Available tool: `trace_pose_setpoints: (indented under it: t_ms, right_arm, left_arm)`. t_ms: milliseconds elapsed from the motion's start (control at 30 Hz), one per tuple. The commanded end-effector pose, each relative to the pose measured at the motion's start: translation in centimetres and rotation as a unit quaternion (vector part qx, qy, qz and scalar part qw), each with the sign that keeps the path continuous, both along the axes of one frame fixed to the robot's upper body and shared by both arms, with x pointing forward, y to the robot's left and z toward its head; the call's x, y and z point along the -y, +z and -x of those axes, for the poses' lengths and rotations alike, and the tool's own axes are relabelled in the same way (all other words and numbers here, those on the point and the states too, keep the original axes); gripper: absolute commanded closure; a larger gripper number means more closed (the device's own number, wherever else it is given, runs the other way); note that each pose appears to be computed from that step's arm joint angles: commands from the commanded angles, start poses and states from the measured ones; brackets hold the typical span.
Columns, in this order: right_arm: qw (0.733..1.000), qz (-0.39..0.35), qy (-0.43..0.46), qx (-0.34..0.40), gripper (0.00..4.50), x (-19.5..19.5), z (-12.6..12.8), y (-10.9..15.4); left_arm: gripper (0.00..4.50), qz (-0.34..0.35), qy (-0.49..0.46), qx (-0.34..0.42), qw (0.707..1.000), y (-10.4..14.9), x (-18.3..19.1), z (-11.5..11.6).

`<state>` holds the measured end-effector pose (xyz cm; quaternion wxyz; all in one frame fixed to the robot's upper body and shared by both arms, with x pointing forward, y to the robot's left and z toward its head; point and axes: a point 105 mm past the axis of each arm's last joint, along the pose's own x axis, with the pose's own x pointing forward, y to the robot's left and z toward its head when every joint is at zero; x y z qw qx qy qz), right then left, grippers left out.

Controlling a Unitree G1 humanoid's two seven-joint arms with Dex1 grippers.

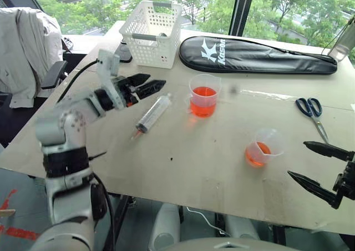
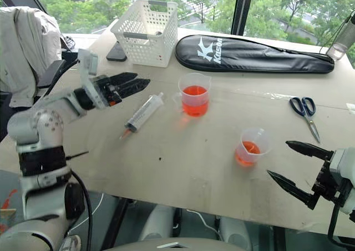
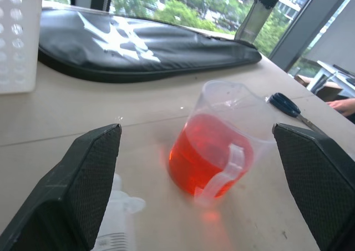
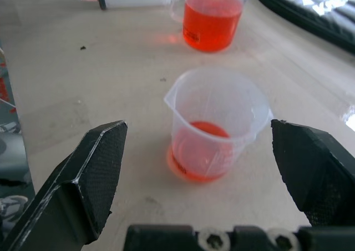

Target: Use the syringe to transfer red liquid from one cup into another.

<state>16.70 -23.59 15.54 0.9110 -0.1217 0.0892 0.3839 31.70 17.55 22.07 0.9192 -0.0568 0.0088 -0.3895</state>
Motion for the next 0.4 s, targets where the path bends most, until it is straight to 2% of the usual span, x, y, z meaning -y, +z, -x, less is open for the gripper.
trace_pose_setpoints:
  t_ms: [33,267,400]
  right_arm:
    - [1.000,0.023,-0.014,-0.003,0.00,1.8,0.8,-0.1]
    - [0.997,0.031,-0.059,-0.025,0.00,5.1,2.6,-1.6]
    - [0.996,0.037,-0.075,-0.025,0.00,6.0,2.9,-1.9]
  left_arm:
    - [0.06,-0.004,-0.018,0.022,1.000,-0.4,1.3,2.9]
    - [0.06,-0.060,-0.003,-0.047,0.997,-6.8,-0.6,8.2]
    - [0.06,-0.085,0.015,-0.080,0.993,-9.6,-2.0,10.0]
